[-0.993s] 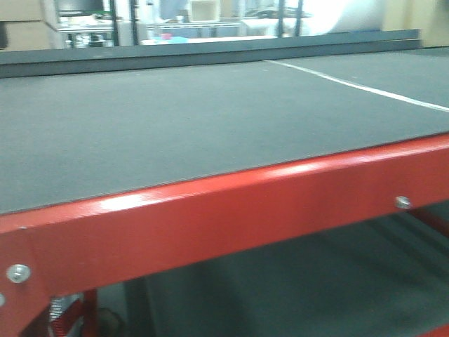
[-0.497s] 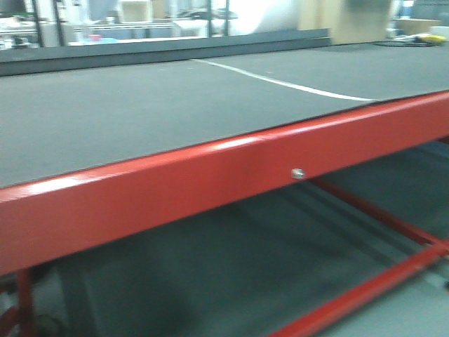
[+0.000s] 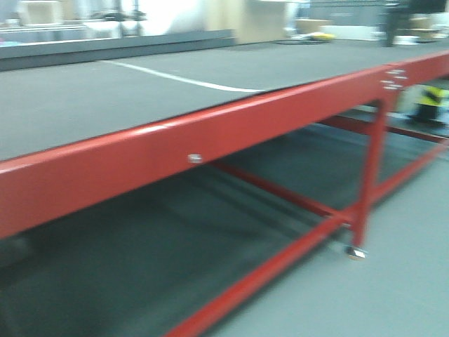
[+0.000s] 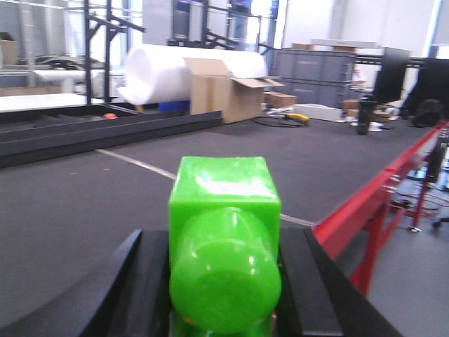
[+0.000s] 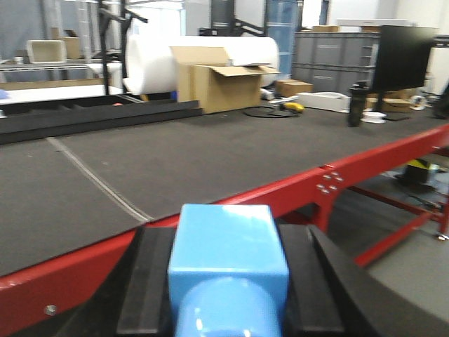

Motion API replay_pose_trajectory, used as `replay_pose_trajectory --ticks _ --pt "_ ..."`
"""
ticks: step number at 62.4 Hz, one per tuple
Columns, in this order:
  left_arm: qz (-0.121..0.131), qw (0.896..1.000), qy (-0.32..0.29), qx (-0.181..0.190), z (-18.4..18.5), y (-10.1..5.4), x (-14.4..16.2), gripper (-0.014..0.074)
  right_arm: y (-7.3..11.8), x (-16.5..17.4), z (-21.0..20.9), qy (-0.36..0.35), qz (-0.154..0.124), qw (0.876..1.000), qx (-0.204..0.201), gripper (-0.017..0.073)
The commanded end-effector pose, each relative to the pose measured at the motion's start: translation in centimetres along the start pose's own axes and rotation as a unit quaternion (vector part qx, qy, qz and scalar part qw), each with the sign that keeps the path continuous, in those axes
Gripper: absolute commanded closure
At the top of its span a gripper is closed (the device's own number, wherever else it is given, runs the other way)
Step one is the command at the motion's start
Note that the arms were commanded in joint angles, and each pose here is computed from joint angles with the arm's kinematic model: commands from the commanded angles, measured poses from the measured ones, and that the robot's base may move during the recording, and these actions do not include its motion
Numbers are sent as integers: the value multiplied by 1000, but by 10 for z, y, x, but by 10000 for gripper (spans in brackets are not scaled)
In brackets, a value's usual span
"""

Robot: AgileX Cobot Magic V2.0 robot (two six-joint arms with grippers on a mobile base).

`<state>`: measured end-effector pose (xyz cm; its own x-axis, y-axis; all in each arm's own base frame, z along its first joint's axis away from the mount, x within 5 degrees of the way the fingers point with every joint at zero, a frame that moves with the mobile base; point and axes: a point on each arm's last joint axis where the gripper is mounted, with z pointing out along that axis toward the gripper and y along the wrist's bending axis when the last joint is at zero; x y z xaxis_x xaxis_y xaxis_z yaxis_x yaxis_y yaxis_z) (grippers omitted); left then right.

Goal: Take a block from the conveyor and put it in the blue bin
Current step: 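Turn the base away from the conveyor while holding both blocks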

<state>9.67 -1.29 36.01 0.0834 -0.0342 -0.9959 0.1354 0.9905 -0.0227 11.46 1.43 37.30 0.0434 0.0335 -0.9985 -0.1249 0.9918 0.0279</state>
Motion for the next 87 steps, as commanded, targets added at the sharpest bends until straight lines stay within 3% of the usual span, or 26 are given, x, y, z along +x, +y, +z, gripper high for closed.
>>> replay_pose_trajectory --ticks 1,87 --pt "-4 1000 -18 -3 -2 1 -6 704 0 -2 -1 -10 -2 1000 1 727" --pt "-4 1000 -18 -3 -2 1 -6 704 0 -2 -1 -10 -2 1000 1 727"
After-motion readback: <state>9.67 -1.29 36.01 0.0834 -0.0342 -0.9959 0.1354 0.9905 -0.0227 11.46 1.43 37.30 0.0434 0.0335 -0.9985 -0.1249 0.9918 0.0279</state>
